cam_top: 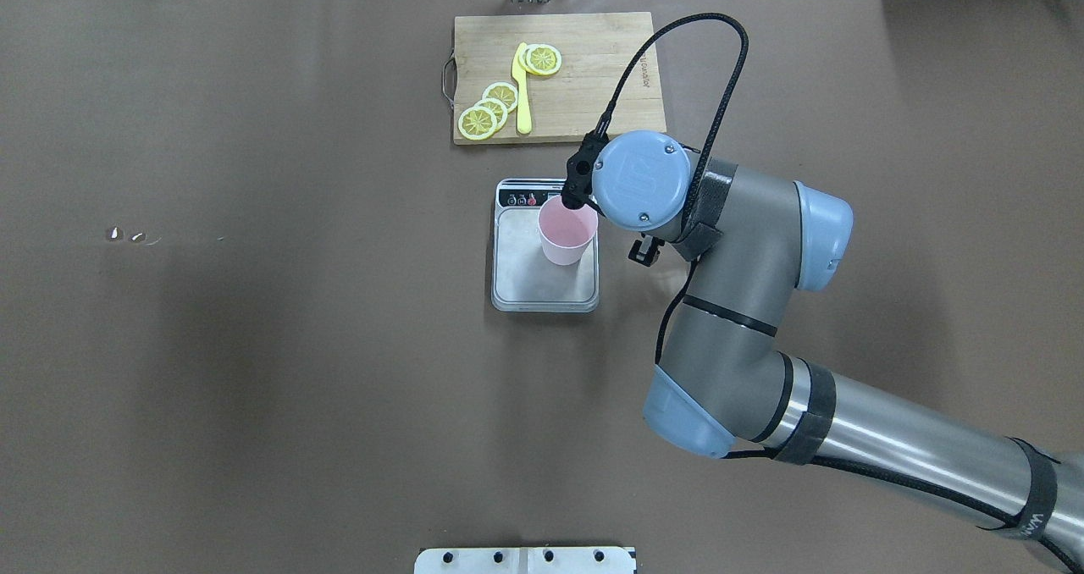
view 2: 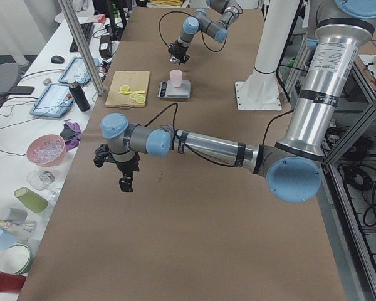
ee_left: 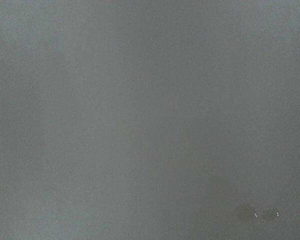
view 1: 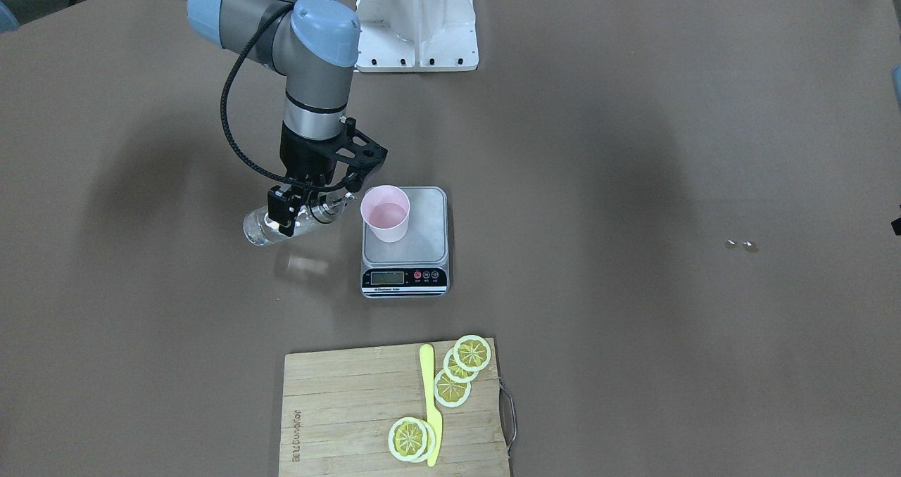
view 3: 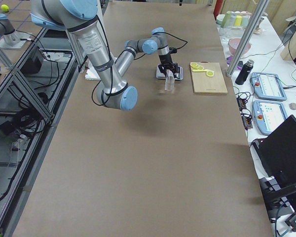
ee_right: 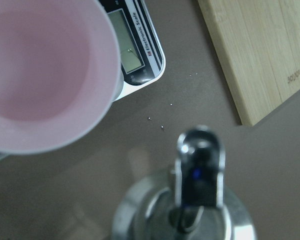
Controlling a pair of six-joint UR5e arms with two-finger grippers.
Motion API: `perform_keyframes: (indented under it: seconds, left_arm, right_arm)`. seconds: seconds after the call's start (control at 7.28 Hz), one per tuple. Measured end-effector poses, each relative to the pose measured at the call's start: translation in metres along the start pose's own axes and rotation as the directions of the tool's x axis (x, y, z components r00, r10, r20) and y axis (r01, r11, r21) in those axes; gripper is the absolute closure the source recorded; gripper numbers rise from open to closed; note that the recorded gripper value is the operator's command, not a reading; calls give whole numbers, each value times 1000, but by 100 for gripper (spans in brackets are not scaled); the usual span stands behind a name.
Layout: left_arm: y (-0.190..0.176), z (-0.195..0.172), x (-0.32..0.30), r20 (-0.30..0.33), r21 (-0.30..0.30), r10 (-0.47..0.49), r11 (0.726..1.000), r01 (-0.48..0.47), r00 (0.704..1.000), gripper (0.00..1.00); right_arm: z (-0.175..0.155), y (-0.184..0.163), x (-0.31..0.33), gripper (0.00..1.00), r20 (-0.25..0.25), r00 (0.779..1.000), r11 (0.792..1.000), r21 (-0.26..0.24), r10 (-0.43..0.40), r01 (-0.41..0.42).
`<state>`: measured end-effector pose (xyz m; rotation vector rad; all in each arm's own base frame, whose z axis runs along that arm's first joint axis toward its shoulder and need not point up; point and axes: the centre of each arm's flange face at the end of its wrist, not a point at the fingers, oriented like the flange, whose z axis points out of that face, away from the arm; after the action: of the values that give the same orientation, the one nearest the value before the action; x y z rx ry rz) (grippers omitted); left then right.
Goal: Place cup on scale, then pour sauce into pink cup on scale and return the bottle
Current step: 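Move the sauce bottle with the right gripper above the pink cup, then tilt the sauce bottle with the right gripper to pour into the cup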
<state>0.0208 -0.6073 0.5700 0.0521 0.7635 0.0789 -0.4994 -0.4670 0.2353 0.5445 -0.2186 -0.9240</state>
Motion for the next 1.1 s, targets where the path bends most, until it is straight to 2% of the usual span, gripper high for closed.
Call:
perform_keyframes:
  seconds: [0.41, 0.69, 1.1]
  left_arm:
    - [22, 20, -28, -37, 8, 6, 1000, -5, 999, 2]
    - [38, 32, -41, -40, 9, 7, 1000, -7, 999, 2]
    - [42, 36, -45, -38, 8, 2, 1000, -2, 999, 2]
  right_arm:
    - [-2, -10, -11, 37, -7, 1000, 1000, -21, -2, 2]
    - [4, -10, -21, 37, -29, 999, 998, -52, -18, 17]
    - [9, -9, -36, 37, -50, 998, 995, -91, -49, 44]
